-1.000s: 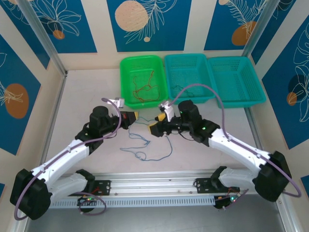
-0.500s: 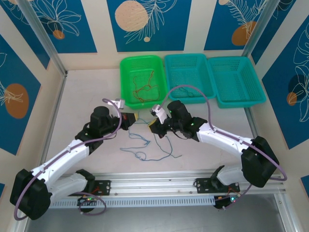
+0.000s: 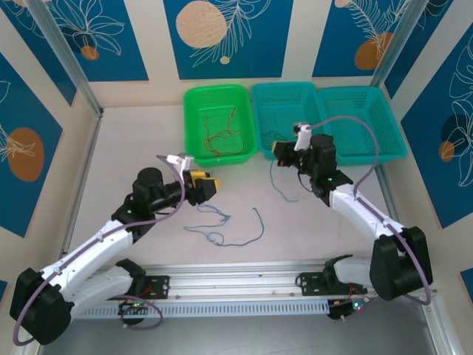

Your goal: Untangle the cables

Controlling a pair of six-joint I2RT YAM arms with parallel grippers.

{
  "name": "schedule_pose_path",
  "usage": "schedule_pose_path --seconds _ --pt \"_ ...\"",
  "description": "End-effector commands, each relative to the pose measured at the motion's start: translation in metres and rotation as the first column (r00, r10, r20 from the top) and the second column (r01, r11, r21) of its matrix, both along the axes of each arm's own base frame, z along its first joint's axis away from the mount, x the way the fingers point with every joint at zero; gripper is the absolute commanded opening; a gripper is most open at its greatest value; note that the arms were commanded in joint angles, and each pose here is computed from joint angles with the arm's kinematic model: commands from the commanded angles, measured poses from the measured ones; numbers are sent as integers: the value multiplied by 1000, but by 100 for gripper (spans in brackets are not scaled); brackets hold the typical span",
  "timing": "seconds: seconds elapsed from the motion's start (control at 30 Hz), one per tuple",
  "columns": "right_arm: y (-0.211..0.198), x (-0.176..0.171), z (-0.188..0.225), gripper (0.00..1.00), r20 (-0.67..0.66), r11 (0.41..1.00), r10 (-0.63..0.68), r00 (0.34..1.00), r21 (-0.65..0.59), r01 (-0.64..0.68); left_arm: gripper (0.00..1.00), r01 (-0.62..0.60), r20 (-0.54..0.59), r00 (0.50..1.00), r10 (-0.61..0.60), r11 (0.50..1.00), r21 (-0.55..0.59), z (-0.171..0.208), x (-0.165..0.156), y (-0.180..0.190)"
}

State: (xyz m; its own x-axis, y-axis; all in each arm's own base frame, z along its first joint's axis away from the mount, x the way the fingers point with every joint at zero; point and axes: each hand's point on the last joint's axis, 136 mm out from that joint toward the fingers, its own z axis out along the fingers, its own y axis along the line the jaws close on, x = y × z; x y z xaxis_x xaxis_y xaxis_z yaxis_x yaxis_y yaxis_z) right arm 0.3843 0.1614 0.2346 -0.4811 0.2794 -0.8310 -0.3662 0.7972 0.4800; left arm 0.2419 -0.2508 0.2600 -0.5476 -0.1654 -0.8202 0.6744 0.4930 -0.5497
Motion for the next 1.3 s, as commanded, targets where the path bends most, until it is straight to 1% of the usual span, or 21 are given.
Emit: schedule_pose_path --seconds 0.0,0.07,0.17,0.27,0.37,0.5,0.57,0.67,0.73,0.8,0.87,0.93,0.97,1.03,1.07,1.1,1.17,1.27 --pt "-33 48 45 0 186 981 -192 964 69 182 67 36 48 998 -36 999 5 1 -10 -4" --pt "-40 71 61 0 261 975 -223 939 51 217 68 33 50 998 -32 999 -5 0 -10 -4" --pt "-38 98 84 0 361 978 -205 910 41 204 69 33 44 998 -33 999 -7 -3 -12 -5" --pt "-35 114 106 0 461 979 -204 864 78 189 70 36 39 999 -36 999 1 -7 -14 -5" --pt "-37 131 118 0 468 972 -228 854 155 174 71 26 38 999 -27 1000 5 -9 -14 -3" --pt "-49 160 123 0 526 946 -322 787 202 253 72 22 41 999 -22 1000 4 -12 -15 -2" --pt "-53 179 117 0 516 942 -336 788 196 274 72 29 42 999 -29 1000 5 -12 -16 -2" --pt "-57 209 84 0 421 941 -339 841 157 301 72 37 42 998 -38 999 16 -13 -19 -2" --pt "-58 221 50 0 298 938 -347 890 110 329 73 23 26 999 -24 998 51 -17 -20 2" --pt "-60 227 13 0 164 934 -357 919 67 351 73 -20 -8 1000 22 992 124 -26 -17 11" --pt "-55 230 -19 0 35 946 -324 945 37 323 73 -36 -33 999 43 981 190 -35 -17 17" --pt "-51 231 -45 0 -88 954 -294 952 29 297 74 -26 -60 997 41 972 233 -41 -20 20" --pt "-52 231 -56 3 -153 954 -292 944 23 298 74 -23 -76 996 43 968 252 -44 -20 20" --pt "-53 230 -66 22 -232 958 -269 935 31 284 74 -15 -114 992 51 955 295 -51 -21 22" --pt "-54 229 -68 34 -262 958 -265 928 37 284 74 -22 -134 989 68 948 318 -55 -19 25" --pt "-55 227 -66 42 -274 957 -267 924 34 287 74 -29 -153 984 86 940 339 -59 -18 27" --pt "-56 223 -54 50 -256 957 -274 927 26 290 74 -53 -180 976 126 929 367 -66 -14 31" --pt "-55 212 -31 53 -212 960 -267 940 20 278 74 -83 -200 965 171 920 384 -74 -9 34"
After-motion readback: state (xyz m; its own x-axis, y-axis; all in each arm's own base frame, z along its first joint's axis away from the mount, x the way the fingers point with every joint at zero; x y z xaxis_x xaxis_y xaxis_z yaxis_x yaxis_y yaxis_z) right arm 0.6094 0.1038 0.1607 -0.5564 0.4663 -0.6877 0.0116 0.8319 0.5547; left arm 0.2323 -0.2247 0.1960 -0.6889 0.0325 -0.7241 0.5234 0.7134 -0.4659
